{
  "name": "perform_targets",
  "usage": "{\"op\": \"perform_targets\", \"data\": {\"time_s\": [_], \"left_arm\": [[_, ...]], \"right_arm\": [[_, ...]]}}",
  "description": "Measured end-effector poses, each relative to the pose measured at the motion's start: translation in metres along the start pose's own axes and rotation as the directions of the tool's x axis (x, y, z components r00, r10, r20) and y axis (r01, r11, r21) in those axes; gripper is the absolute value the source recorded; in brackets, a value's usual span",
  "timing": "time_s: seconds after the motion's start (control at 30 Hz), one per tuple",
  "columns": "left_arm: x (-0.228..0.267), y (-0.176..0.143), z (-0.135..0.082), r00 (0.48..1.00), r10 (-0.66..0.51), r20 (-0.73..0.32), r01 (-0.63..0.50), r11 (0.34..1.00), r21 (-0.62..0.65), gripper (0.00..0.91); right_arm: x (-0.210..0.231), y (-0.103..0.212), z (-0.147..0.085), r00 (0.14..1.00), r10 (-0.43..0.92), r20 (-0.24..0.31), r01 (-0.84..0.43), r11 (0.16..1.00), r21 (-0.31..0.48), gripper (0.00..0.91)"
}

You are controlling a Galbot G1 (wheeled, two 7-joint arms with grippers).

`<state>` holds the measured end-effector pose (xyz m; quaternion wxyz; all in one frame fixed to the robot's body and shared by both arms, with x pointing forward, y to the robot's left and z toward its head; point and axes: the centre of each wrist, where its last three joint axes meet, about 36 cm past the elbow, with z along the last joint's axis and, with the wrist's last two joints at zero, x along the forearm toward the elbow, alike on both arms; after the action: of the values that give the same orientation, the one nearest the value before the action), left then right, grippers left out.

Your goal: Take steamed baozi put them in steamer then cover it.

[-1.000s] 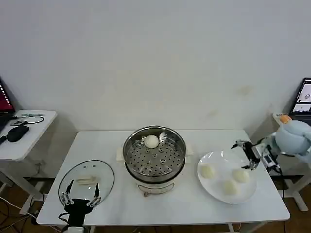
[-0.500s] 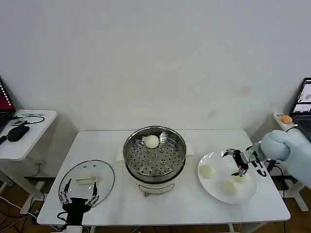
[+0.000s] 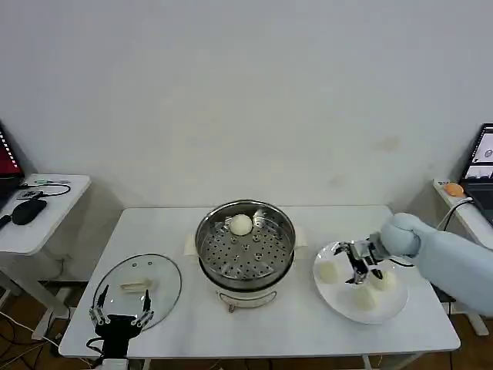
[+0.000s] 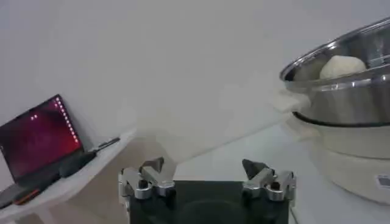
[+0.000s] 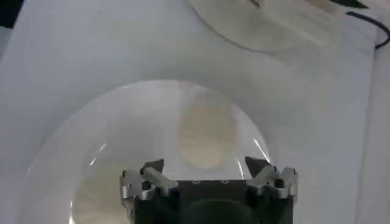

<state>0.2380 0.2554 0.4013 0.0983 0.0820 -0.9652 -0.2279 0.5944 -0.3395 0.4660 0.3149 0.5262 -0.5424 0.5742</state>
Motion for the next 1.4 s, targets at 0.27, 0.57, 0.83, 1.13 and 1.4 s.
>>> {"op": "perform_targets", "data": {"time_s": [0.27, 0.57, 0.83, 1.13, 1.4], "left_arm": [[0.001, 0.001, 0.001, 1.0, -0.003, -0.004, 0.003, 1.0, 0.001, 0.907], [-0.001, 0.0, 0.002, 1.0, -0.004, -0.003, 0.004, 1.0, 0.004, 0.907], [-0.001, 0.001, 0.002, 1.0, -0.007, -0.004, 0.007, 1.0, 0.002, 0.907], [0.0, 0.002, 0.002, 1.0, -0.007, -0.005, 0.007, 1.0, 0.003, 0.907], [-0.001, 0.0, 0.0, 1.0, 0.0, 0.004, -0.001, 1.0, 0.005, 0.907]], "right_arm": [[-0.015, -0.006, -0.012, 1.0, -0.026, -0.017, 0.026, 0.999, -0.034, 0.846], [-0.028, -0.009, -0.019, 0.998, -0.045, -0.034, 0.043, 0.998, -0.053, 0.665], [-0.031, -0.013, -0.022, 0.998, -0.054, -0.043, 0.052, 0.997, -0.059, 0.564], [-0.01, -0.018, -0.015, 0.998, -0.046, -0.051, 0.043, 0.997, -0.06, 0.564], [0.044, -0.031, 0.0, 0.998, 0.006, -0.06, -0.01, 0.998, -0.067, 0.564]]}}
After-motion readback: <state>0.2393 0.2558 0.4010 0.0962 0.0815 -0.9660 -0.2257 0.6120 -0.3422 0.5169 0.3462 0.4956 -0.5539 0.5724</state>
